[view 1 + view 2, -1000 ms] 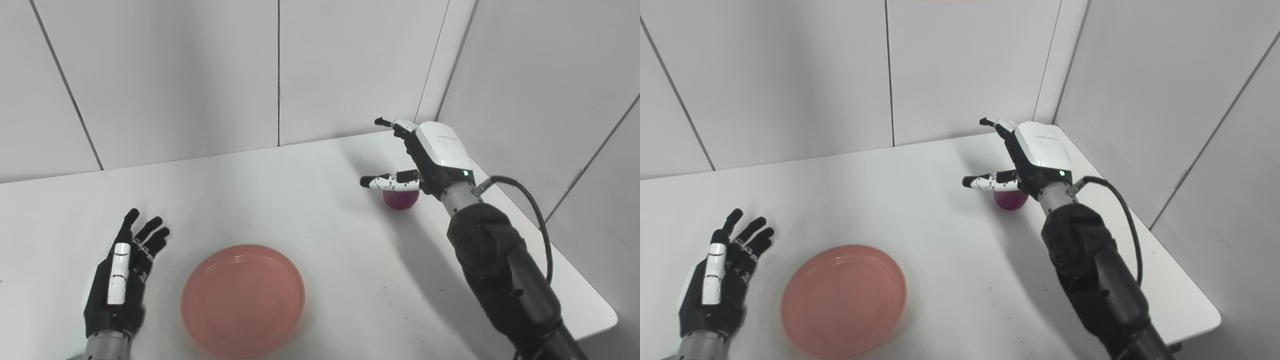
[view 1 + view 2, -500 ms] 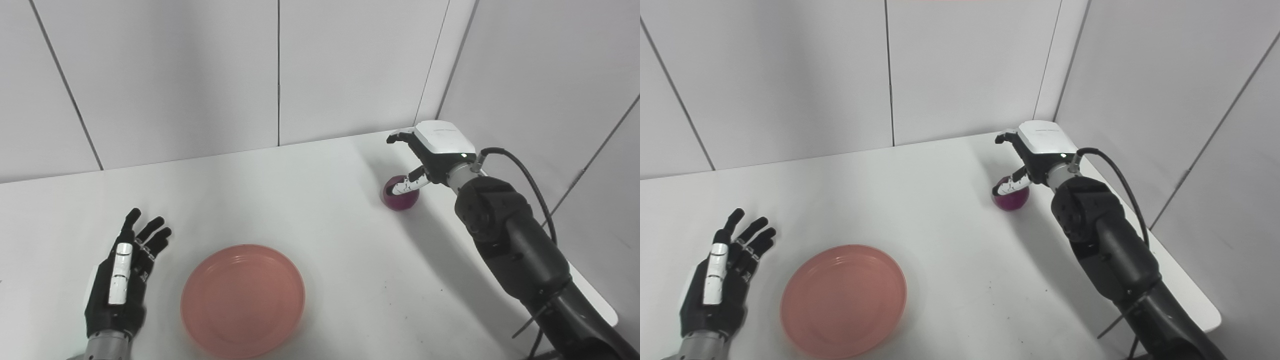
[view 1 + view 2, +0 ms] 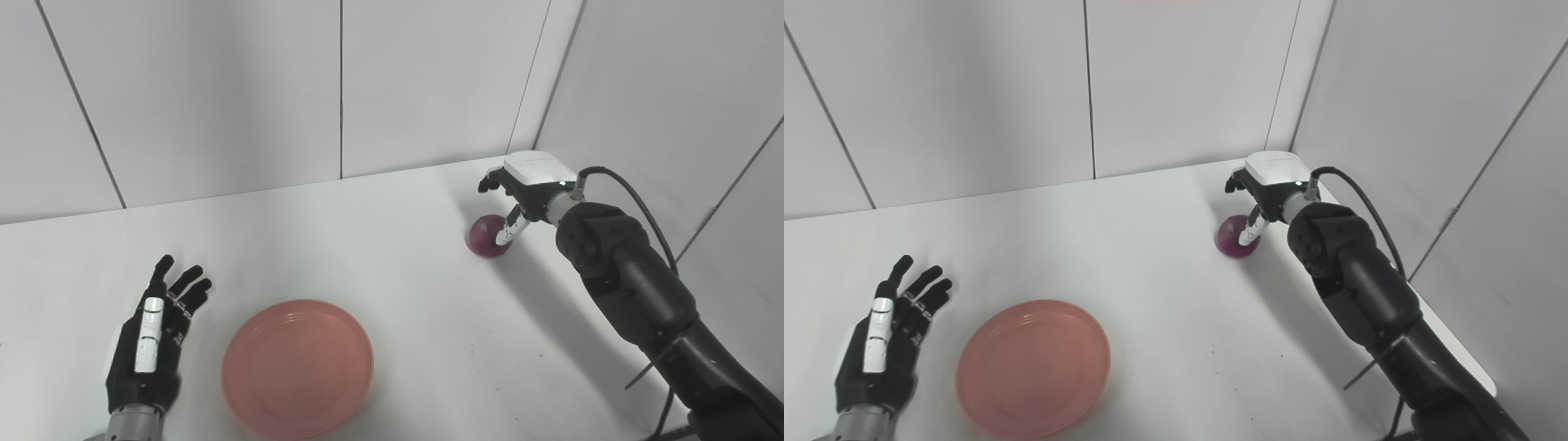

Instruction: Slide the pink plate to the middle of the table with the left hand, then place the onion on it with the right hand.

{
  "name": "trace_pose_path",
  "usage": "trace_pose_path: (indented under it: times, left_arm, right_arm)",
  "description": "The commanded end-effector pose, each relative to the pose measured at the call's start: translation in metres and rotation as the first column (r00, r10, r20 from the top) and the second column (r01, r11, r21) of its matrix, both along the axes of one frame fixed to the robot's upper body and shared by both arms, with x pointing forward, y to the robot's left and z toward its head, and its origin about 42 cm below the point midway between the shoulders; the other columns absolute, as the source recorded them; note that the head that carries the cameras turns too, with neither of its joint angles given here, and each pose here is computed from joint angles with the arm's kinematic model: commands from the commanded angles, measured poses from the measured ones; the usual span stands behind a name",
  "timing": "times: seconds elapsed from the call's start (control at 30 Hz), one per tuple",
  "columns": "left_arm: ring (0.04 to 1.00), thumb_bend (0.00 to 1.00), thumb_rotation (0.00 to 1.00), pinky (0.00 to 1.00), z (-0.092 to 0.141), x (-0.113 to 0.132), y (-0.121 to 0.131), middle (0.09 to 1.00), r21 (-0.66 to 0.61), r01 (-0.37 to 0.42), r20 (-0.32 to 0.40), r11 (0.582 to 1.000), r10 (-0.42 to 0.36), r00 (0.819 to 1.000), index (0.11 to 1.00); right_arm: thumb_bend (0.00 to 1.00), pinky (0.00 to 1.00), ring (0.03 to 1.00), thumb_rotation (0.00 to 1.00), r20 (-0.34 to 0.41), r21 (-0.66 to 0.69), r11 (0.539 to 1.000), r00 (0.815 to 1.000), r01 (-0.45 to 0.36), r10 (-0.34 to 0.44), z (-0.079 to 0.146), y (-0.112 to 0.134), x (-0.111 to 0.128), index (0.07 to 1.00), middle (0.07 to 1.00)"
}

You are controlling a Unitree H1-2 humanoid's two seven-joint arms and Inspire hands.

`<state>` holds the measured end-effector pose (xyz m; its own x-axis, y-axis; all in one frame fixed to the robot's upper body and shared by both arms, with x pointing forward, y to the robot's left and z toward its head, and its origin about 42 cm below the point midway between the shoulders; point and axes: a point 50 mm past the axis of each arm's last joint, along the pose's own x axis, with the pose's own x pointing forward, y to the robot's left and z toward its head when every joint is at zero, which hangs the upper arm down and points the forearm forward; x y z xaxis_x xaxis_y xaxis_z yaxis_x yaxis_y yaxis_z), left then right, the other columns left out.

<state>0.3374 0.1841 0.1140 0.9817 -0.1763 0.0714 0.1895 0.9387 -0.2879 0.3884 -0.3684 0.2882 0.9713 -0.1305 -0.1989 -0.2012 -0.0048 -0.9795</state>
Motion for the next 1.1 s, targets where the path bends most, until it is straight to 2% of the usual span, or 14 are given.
trace_pose_path:
  times: [0.0, 0.17, 0.27, 0.47, 0.7, 0.8, 1.07]
  left_arm:
    - [0.796, 0.63, 0.77, 0.87, 0.000, -0.001, -0.003, 0.817, -0.012, 0.003, -0.011, 1.000, -0.003, 1.000, 0.921]
    - [0.799, 0.64, 0.77, 0.88, 0.000, -0.001, -0.003, 0.821, -0.017, 0.003, -0.009, 1.000, -0.003, 1.000, 0.924]
    - [0.796, 0.64, 0.78, 0.87, 0.000, -0.001, -0.002, 0.821, -0.014, 0.004, -0.012, 1.000, -0.004, 1.000, 0.925]
    - [0.796, 0.65, 0.77, 0.87, 0.001, 0.000, -0.005, 0.825, -0.024, 0.006, -0.012, 1.000, -0.006, 1.000, 0.919]
    - [0.800, 0.65, 0.77, 0.86, 0.001, -0.001, -0.006, 0.831, -0.018, 0.009, -0.011, 1.000, -0.009, 1.000, 0.931]
    - [0.800, 0.67, 0.75, 0.87, 0.001, -0.001, -0.006, 0.825, -0.020, 0.006, -0.015, 1.000, -0.007, 1.000, 0.926]
    - [0.803, 0.66, 0.76, 0.87, 0.001, -0.002, -0.006, 0.828, -0.022, 0.009, -0.015, 1.000, -0.009, 1.000, 0.928]
  right_arm:
    - [1.00, 0.53, 0.742, 0.16, 0.066, -0.034, 0.999, 0.998, 0.015, -0.013, 0.026, -0.005, 0.008, 0.776, 0.809]
    - [1.00, 0.53, 0.739, 0.14, 0.035, 0.015, 1.000, 0.999, 0.012, -0.012, 0.018, -0.003, 0.010, 0.780, 0.817]
    - [1.00, 0.51, 0.704, 0.16, 0.015, 0.049, 0.999, 1.000, -0.004, 0.004, 0.015, -0.001, 0.012, 0.781, 0.808]
    - [1.00, 0.54, 0.724, 0.20, -0.023, 0.085, 0.996, 1.000, -0.011, 0.013, 0.010, 0.002, 0.016, 0.778, 0.820]
    - [1.00, 0.58, 0.750, 0.18, -0.057, 0.073, 0.997, 0.998, -0.018, 0.022, 0.003, 0.006, 0.020, 0.779, 0.816]
    - [1.00, 0.57, 0.749, 0.15, -0.067, 0.069, 0.997, 0.998, -0.018, 0.022, 0.001, 0.009, 0.021, 0.779, 0.814]
    - [1.00, 0.56, 0.743, 0.17, -0.092, 0.031, 0.999, 0.996, -0.010, 0.013, -0.001, 0.011, 0.026, 0.786, 0.828]
